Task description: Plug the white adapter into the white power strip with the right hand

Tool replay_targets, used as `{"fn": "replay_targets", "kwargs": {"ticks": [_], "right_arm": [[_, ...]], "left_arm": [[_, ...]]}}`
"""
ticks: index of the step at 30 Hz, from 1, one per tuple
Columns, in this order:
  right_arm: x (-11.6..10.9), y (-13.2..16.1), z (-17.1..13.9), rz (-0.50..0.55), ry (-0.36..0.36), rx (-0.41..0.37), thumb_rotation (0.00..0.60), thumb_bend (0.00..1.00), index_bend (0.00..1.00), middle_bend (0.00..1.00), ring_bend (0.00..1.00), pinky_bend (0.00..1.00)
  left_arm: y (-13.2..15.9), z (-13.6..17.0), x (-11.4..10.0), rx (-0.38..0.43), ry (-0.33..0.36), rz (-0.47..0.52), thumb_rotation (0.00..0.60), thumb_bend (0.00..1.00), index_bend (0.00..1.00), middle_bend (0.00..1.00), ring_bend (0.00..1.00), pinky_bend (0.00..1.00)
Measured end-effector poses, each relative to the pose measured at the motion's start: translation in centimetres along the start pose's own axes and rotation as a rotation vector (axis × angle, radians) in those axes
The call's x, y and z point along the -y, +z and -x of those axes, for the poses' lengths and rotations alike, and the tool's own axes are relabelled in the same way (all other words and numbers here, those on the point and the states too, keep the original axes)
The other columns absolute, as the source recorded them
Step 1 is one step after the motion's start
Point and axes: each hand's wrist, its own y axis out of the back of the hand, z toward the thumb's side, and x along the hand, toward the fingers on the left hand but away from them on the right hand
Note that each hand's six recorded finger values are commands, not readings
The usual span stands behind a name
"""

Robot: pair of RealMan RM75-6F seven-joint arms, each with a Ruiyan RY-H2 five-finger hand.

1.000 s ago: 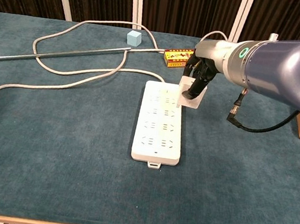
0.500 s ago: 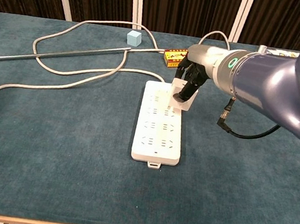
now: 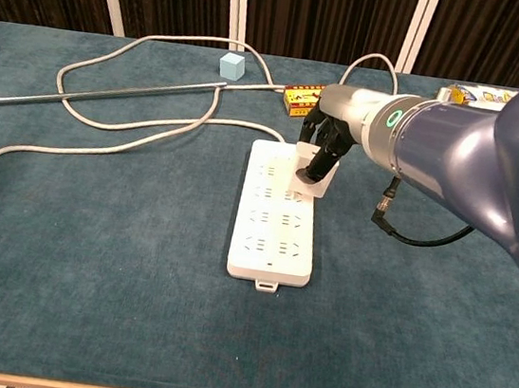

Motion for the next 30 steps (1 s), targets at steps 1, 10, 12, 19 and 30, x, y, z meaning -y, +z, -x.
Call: {"fn": "replay_targets", "kwargs": {"ticks": [1,10,12,19,30], "right_arm": [[0.07,-0.01,0.00,0.000,0.001,0.000,0.600,0.56,0.56,0.49,0.30,0.01],[0.20,-0.14,0.21,-0.004,-0.001,0.002,0.600,0.56,0.56,0.49,0.30,0.02],[0.28,-0.20,0.27,-0.006,-0.002,0.004,0.600,0.56,0.56,0.49,0.30,0.02],[0.52,-0.19,0.49,-0.008,0.002,0.004,0.600,0.56,0.56,0.49,0.30,0.02],[0.90,-0.33,0.69,-0.004,0.013,0.004,0.600,0.56,0.56,0.49,0.30,0.02]], "left_arm": [[0.00,0.01,0.00,0.000,0.001,0.000,0.600,0.09,0.21,0.01,0.00,0.00],[0.02,-0.03,0.13,-0.002,-0.003,-0.005,0.600,0.09,0.21,0.01,0.00,0.00],[0.00,-0.02,0.13,-0.003,-0.004,-0.005,0.600,0.09,0.21,0.01,0.00,0.00],[-0.05,-0.06,0.08,-0.006,-0.001,-0.006,0.600,0.09,0.21,0.01,0.00,0.00],[-0.01,-0.08,0.18,-0.007,-0.003,-0.011,0.600,0.09,0.21,0.01,0.00,0.00]]}}
